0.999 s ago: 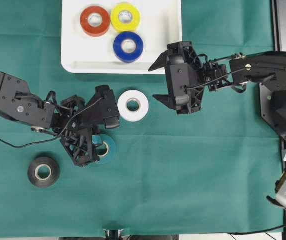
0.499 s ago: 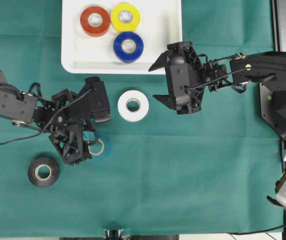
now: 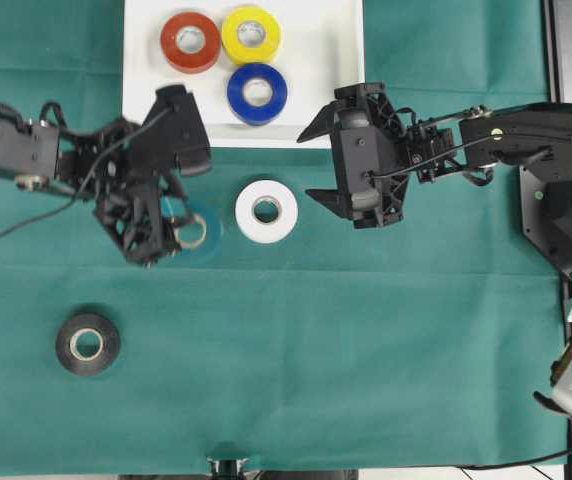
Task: Put the tape alternately from left to right into the white case.
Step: 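Grasp the teal roll with the left gripper and carry it to the tray, then release the teal roll in the tray's lower-left and withdraw the left gripper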
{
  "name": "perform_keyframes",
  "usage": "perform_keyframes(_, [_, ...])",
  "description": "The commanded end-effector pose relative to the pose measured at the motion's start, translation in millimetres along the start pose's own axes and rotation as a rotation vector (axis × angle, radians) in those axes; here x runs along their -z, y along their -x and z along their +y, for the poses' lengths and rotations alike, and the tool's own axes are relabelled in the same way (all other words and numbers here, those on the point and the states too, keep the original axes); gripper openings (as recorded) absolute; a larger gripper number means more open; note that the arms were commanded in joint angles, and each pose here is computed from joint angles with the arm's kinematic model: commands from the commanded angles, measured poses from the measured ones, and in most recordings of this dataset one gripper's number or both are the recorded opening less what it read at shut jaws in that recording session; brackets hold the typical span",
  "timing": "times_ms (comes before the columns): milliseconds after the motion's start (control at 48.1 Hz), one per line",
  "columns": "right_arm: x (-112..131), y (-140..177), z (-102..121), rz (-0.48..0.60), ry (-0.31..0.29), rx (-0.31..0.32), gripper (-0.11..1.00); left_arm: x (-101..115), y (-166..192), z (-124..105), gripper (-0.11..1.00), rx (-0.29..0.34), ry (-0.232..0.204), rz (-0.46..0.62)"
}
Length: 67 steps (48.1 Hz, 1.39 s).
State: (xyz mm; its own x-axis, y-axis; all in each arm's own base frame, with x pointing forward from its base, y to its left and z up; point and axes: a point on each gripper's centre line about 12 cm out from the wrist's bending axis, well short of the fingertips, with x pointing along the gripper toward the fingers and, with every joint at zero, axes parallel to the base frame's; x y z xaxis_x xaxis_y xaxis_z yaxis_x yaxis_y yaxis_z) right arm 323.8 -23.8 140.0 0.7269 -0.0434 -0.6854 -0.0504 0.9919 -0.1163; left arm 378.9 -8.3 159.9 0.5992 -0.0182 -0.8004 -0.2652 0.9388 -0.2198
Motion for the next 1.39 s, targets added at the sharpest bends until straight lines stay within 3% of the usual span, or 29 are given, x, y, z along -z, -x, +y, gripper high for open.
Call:
perform_keyframes(0, [-9.2, 5.5, -0.6, -0.038, 0.000, 0.002, 0.82, -15.8, 12.7, 12.6, 0.26, -0.011, -0.007, -0.055])
perform_keyframes(333, [-9.4, 5.4, 0.4, -0.038, -0.003, -0.001, 0.82, -31.6, 15.7, 69.9, 0.26, -0.108, -0.011, -0.078])
perform_keyframes(686, [-9.5, 5.4, 1.4, -0.038, -0.004, -0.003, 0.82, -36.0, 11.7, 112.7, 0.26, -0.178, -0.029, -0.076])
perform_keyframes(1082, [-9.1, 5.4, 2.5, -0.037, -0.006, -0.005, 0.82, -39.8, 8.5, 140.1, 0.26, -0.219, -0.005, -0.102])
perform_keyframes(1373, [-9.4, 5.1, 2.4, -0.037, -0.008, -0.005, 0.82, -38.0, 6.9, 139.9, 0.26, -0.221, -0.062, -0.094])
